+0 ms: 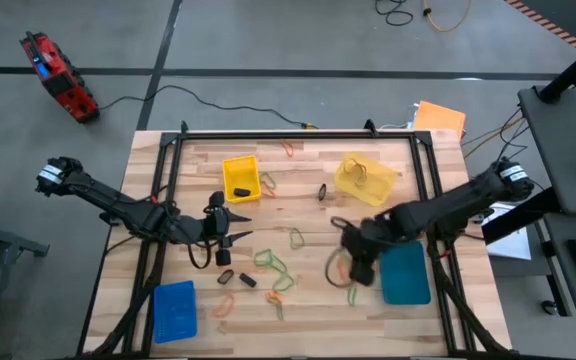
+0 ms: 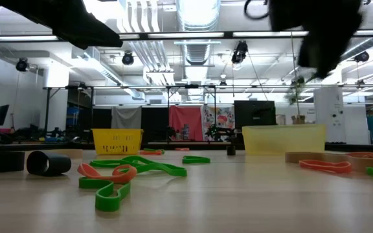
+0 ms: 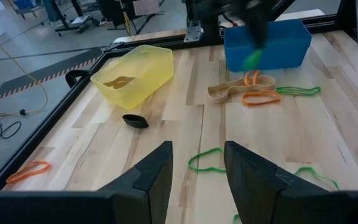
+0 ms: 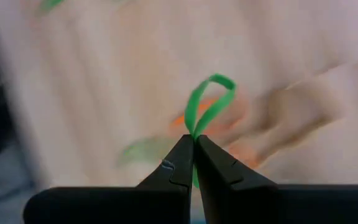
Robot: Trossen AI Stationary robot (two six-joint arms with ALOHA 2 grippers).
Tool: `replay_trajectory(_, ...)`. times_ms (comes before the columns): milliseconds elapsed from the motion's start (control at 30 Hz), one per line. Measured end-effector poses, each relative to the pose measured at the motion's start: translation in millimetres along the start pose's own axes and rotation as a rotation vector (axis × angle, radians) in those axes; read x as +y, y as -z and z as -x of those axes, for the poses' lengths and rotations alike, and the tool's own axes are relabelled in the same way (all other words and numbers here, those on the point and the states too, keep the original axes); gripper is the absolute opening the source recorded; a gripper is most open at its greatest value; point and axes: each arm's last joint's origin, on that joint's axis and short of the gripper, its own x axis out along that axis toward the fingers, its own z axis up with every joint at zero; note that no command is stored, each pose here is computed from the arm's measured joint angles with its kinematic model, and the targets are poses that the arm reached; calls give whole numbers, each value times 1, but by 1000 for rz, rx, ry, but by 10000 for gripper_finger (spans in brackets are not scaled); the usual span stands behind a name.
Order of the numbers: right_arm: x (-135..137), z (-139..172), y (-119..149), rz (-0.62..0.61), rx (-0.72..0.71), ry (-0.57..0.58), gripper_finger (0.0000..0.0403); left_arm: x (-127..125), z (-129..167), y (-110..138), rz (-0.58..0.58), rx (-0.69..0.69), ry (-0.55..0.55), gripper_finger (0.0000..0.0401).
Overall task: Sort rubber bands into baskets
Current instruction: Put the green rubber band into the left blue bin
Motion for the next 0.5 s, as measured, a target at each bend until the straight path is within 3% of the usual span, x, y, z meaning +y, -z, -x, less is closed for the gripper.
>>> replay_trajectory(67, 11, 5, 12, -42, 80, -3, 9, 0, 0, 0, 1, 0, 0, 129)
replay_trajectory(233, 26, 18, 43, -229, 217, 138, 9, 0, 0, 0, 6, -4, 0, 129)
replay_trajectory(367, 22, 21, 65, -376, 295, 307, 9, 0, 0, -1, 9, -8, 1, 129)
replay_trajectory(500, 10, 14, 80, -448, 338, 438, 9, 0, 0, -2, 14, -16, 1, 129)
